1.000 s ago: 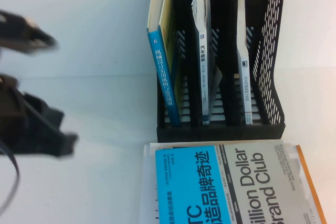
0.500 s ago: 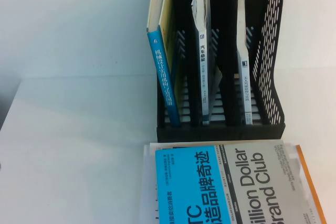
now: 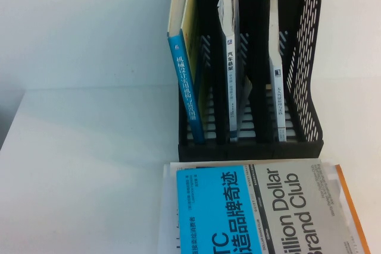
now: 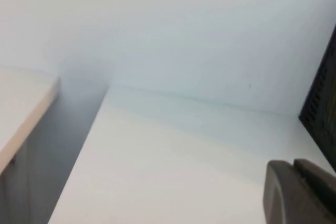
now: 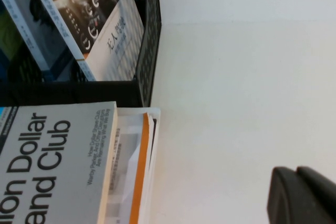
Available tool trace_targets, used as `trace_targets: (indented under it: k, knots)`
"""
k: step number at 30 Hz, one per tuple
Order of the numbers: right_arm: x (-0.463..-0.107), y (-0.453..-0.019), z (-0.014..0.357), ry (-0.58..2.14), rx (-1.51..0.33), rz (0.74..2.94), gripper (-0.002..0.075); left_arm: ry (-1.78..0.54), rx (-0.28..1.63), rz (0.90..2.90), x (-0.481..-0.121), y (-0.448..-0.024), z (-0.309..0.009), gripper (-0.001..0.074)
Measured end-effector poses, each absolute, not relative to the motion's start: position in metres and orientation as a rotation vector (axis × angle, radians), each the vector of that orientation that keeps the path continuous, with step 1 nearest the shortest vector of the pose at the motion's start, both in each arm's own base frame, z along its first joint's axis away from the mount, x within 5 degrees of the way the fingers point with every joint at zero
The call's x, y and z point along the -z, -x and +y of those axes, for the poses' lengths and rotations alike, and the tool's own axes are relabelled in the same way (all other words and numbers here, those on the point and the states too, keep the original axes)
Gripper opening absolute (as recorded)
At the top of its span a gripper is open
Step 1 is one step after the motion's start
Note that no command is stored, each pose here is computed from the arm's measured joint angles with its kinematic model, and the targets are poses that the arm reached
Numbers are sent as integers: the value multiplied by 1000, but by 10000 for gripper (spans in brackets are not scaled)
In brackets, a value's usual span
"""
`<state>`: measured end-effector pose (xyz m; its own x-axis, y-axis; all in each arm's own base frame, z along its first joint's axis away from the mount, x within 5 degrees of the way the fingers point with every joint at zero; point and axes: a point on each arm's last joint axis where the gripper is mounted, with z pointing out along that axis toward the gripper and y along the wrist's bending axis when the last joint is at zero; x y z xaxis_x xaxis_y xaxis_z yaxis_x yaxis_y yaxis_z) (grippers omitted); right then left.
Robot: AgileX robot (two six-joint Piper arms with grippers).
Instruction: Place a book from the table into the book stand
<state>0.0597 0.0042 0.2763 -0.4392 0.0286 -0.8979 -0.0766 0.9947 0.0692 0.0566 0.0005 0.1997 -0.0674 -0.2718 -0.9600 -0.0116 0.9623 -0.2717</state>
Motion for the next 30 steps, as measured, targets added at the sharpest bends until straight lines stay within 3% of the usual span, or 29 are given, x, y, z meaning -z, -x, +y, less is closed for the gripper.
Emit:
trace_targets:
  k: [13, 30]
  knots:
    - [-276, -60, 4, 33, -120, 2026, -3, 306, 171, 1817, -176, -53, 5, -2]
    - [-276, -59, 4, 32, -122, 2027, -3, 310, 169, 1826, -176, -53, 5, -2]
